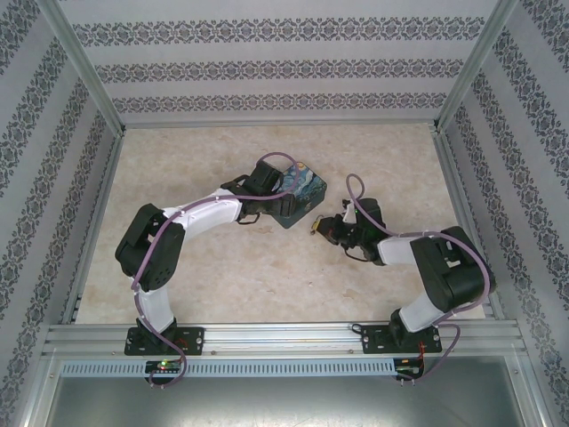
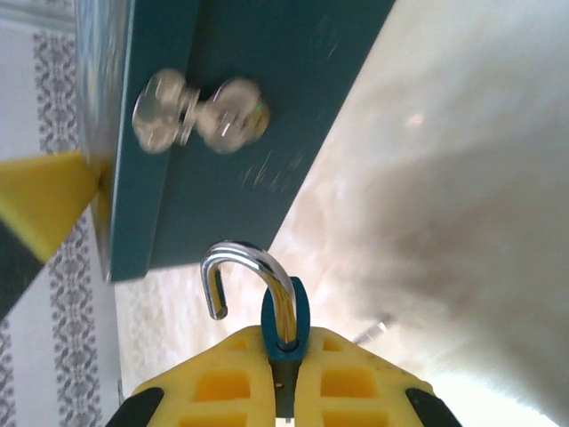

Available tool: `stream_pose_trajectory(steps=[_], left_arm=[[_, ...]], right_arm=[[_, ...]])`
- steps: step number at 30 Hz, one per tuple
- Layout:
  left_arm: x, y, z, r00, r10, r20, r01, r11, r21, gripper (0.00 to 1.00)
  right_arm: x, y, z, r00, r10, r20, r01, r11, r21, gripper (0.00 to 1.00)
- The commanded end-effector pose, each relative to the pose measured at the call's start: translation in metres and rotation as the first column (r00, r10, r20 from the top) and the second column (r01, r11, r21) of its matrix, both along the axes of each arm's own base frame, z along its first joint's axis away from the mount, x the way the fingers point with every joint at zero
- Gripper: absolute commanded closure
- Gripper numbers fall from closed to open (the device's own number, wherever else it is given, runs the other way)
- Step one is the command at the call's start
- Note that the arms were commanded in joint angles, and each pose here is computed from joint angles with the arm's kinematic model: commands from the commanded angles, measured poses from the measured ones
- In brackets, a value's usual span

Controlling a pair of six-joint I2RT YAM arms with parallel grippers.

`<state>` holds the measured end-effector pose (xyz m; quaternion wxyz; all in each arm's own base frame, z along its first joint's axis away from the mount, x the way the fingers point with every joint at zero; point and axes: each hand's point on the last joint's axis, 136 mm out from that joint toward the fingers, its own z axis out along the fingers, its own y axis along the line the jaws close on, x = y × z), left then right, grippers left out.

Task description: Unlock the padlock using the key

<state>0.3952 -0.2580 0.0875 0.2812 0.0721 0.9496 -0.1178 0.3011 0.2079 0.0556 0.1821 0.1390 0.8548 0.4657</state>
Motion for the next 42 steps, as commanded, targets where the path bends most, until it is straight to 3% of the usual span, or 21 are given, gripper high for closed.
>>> stream_pose_trajectory(steps=[1, 12, 17, 23, 25, 29, 33, 37, 42], left_arm=[[-0.017, 0.007, 0.008, 0.998, -0.01, -0.065, 0.01, 1.0, 0.004, 0.0], [-0.022, 0.04, 0.081, 0.993, 0.097, 0.061, -0.093, 0.994, -0.054, 0.0], [-0.036, 0.074, 0.11, 0.974, 0.176, 0.143, -0.175, 0.984, -0.022, 0.0], [-0.062, 0.103, 0.129, 0.955, 0.225, 0.193, -0.224, 0.974, -0.031, 0.0], [-0.068, 0.111, 0.131, 0.951, 0.239, 0.197, -0.237, 0.971, -0.034, 0.01], [-0.074, 0.13, 0.134, 0.932, 0.287, 0.222, -0.291, 0.957, -0.015, 0.0], [-0.07, 0.159, 0.137, 0.895, 0.365, 0.256, -0.378, 0.926, 0.004, 0.01], [-0.061, 0.191, 0.141, 0.843, 0.426, 0.327, -0.466, 0.884, 0.049, 0.0], [-0.044, 0.209, 0.154, 0.783, 0.363, 0.506, -0.471, 0.877, 0.099, 0.0]], right_arm=[[-0.021, 0.021, 0.008, 0.999, 0.053, 0.005, -0.053, 0.998, 0.018, 1.0], [-0.082, 0.085, -0.011, 0.98, 0.197, -0.038, -0.197, 0.98, -0.019, 1.0], [-0.086, 0.08, -0.028, 0.982, 0.176, -0.068, -0.18, 0.982, -0.056, 0.99], [-0.083, 0.054, -0.03, 0.989, 0.115, -0.088, -0.122, 0.989, -0.08, 0.57], [-0.087, 0.039, -0.032, 0.991, 0.089, -0.098, -0.097, 0.992, -0.084, 0.48], [-0.082, 0.011, -0.011, 0.997, 0.032, -0.072, -0.038, 0.996, -0.084, 0.32], [-0.074, -0.026, 0.024, 0.999, -0.037, -0.002, 0.036, 0.988, -0.147, 0.03], [-0.048, -0.074, 0.092, 0.972, -0.144, 0.186, 0.184, 0.958, -0.218, 0.02], [-0.012, -0.149, 0.134, 0.885, -0.34, 0.319, 0.44, 0.835, -0.331, 0.02]])
